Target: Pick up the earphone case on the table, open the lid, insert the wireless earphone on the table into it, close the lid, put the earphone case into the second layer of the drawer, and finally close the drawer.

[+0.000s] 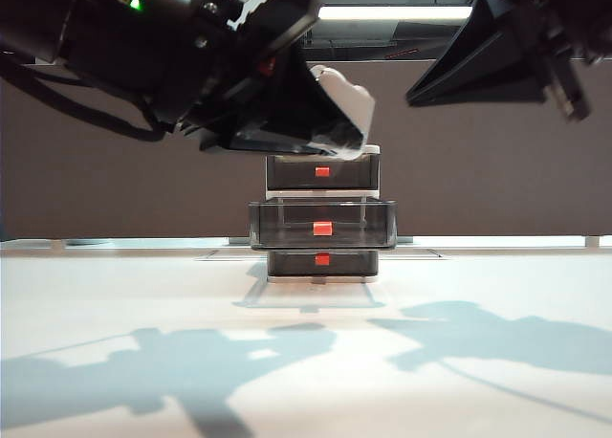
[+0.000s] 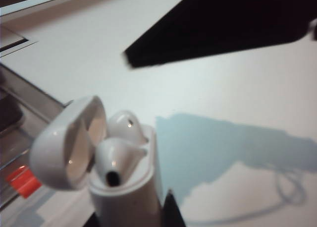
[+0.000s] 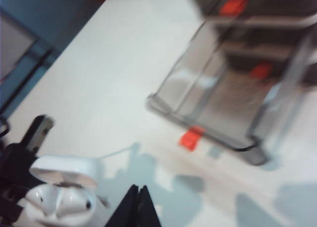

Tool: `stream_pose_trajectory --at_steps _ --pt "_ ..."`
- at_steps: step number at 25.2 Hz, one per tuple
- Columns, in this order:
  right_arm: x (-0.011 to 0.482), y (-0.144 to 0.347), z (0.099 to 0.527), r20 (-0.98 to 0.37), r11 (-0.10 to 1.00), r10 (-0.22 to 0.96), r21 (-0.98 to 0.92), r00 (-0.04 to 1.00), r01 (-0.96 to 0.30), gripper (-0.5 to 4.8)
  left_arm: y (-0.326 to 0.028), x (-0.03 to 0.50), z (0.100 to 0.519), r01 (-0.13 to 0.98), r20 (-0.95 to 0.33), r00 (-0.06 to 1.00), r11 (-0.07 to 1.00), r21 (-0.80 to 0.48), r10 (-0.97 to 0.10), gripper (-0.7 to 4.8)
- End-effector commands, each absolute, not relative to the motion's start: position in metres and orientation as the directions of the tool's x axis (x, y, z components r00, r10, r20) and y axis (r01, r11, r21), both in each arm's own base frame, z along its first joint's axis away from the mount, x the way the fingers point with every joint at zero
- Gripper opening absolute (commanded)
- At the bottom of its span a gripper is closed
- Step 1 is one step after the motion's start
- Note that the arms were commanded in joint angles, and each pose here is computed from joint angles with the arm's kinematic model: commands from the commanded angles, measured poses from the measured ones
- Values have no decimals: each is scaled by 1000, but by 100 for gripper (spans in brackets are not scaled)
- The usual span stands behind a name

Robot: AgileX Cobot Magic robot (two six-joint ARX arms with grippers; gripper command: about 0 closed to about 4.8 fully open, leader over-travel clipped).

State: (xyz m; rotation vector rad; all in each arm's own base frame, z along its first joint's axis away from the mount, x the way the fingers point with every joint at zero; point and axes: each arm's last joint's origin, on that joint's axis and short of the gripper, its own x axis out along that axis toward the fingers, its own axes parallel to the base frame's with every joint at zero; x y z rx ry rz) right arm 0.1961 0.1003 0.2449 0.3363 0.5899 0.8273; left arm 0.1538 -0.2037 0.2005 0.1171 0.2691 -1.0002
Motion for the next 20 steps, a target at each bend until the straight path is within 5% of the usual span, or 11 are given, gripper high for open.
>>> stream_pose_trajectory --at_steps 1,12,20 --pt "208 105 239 -300 511 859 539 414 -670 -5 -210 147 205 867 -242 481 499 -11 -842 -6" --pt "217 112 233 -228 349 937 569 265 -745 -5 -213 143 206 877 -236 467 480 3 -852 -6" --pt "218 110 231 -273 458 889 550 368 -698 -5 -213 143 207 874 -221 471 486 -19 -854 -6"
